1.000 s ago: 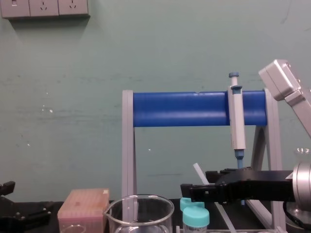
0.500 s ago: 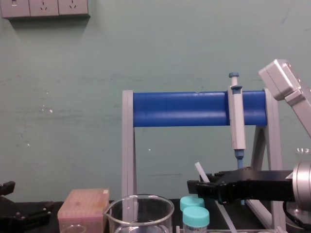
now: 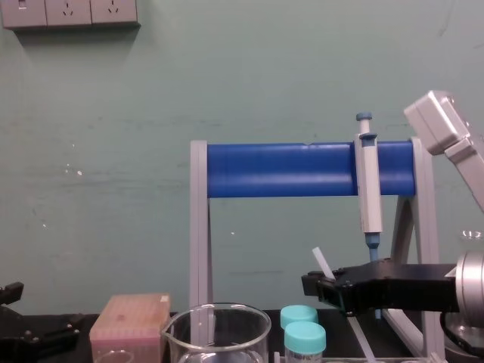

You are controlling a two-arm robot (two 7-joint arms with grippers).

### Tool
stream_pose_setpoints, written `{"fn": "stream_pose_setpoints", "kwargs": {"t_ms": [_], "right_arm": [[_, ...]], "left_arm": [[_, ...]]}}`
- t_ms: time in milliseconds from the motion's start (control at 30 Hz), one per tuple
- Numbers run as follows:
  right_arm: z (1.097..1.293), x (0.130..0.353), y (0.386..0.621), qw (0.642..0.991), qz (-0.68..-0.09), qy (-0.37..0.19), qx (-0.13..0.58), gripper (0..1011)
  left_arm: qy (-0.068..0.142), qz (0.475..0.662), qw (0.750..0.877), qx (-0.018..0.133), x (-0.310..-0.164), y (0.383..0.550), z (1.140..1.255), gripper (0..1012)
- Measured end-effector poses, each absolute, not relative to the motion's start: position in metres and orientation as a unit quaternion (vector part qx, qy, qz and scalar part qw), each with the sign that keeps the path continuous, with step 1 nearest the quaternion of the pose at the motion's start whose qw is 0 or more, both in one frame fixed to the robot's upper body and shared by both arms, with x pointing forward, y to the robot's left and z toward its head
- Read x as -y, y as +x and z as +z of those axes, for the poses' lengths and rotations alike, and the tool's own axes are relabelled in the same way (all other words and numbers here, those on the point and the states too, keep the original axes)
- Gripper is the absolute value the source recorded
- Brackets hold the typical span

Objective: Pick up the stirring rod with one hand, then place it down.

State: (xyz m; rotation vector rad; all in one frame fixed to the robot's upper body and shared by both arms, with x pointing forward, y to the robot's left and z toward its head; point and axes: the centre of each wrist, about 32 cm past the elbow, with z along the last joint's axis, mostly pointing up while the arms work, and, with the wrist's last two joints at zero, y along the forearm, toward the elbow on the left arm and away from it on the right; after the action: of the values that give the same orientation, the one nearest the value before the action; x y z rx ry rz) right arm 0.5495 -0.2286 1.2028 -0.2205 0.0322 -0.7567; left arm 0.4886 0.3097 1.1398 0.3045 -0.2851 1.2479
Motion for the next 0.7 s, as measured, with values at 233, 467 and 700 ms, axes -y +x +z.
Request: {"fn": "stream_pose_setpoints", "kwargs": {"t_ms": [233,467,700], "right_arm": [[1.2,0.229,0.547,0.924,-0.374,-0.075,-0.003,67],[1.191,0.235,0.541,0.931,-0.364,-0.003,0.027,67],[1.194,0.241,0.534,0.934,-0.347,0.055,0.063,67]], "left_arm": [[0.141,0.58,0.791,0.132,-0.31,0.489,1.14,1000],[0.141,0.58,0.791,0.132,-0.31,0.489,1.14,1000],[0.141,0.58,0.791,0.132,-0.31,0.489,1.14,1000]]}}
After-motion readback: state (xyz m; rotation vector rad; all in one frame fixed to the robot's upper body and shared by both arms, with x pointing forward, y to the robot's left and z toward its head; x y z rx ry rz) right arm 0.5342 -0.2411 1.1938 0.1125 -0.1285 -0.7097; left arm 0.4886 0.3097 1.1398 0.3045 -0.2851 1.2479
